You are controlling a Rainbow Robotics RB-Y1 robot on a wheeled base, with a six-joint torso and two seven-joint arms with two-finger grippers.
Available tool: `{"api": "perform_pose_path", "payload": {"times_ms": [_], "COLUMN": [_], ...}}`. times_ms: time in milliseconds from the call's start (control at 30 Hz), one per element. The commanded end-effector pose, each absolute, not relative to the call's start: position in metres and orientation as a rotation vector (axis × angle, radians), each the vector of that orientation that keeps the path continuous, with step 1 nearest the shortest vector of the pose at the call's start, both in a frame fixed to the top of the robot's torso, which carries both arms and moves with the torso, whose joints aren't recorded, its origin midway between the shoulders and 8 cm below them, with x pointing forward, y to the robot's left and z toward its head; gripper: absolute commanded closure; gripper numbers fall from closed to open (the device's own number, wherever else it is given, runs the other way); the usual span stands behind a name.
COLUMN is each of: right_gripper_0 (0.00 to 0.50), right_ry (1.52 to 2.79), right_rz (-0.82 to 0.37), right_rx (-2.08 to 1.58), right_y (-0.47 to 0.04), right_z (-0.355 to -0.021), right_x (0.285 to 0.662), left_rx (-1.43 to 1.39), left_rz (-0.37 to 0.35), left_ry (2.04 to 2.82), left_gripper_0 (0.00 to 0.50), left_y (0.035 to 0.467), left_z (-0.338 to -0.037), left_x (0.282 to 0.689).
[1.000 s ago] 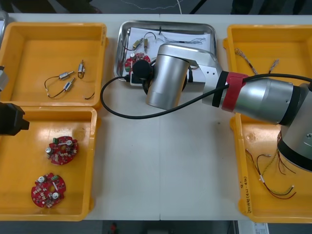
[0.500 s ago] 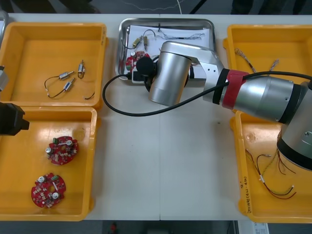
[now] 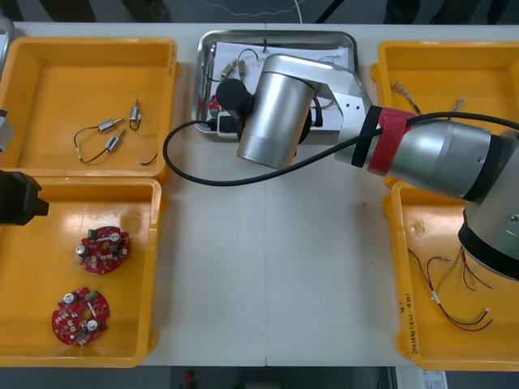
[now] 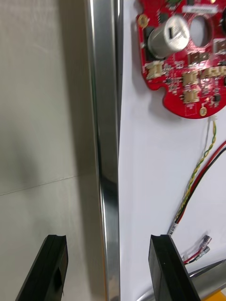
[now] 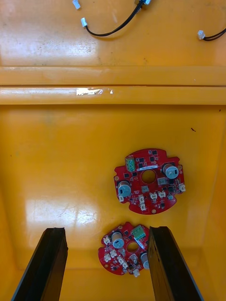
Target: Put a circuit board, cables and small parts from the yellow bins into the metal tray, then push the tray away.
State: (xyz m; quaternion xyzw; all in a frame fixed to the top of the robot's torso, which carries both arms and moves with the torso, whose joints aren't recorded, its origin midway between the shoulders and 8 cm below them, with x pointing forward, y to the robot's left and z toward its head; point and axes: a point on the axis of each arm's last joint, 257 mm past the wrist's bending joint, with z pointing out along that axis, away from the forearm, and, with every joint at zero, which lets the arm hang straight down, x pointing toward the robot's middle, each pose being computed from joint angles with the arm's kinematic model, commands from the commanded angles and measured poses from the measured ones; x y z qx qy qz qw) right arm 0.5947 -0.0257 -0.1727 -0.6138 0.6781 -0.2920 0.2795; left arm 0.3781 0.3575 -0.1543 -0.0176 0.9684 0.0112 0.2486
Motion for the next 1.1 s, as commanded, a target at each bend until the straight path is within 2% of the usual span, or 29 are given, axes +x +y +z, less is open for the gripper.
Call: {"api": "perform_pose_path", "payload": {"times_ms": [33,333,633,900,1100], "right_gripper_0": [0.000,0.000,0.000,0.000,0.000], "right_ry": [1.791,1.903,2.090,2.079,2.125], "right_rz": [-0.664,-0.628,-0.548,-0.517,-0.427], "right_rx": [-1.625,-1.613,-1.519,-1.428,-1.310], "right_y": [0.011,-0.005,-0.053,-0.070,-0.086], "right_z": [-0.131,-0.114,-0.099,-0.075,-0.068], "right_x": [0.576,0.537,0.501,0.499,0.503], "left_rx": [0.010,0.010,0.010,0.010,0.010], "left_rz": [0.130,0.130,0.130,0.130,0.130], "left_ry": [2.631,2.631,2.631,2.631,2.631], "left_gripper_0": [0.000,0.000,0.000,0.000,0.000], "left_y": [0.381,0.381,0.381,0.381,0.381], "left_z": [-0.145,-0.145,-0.145,-0.145,-0.145], "left_x": [0.374,0.374,0.374,0.374,0.374]}}
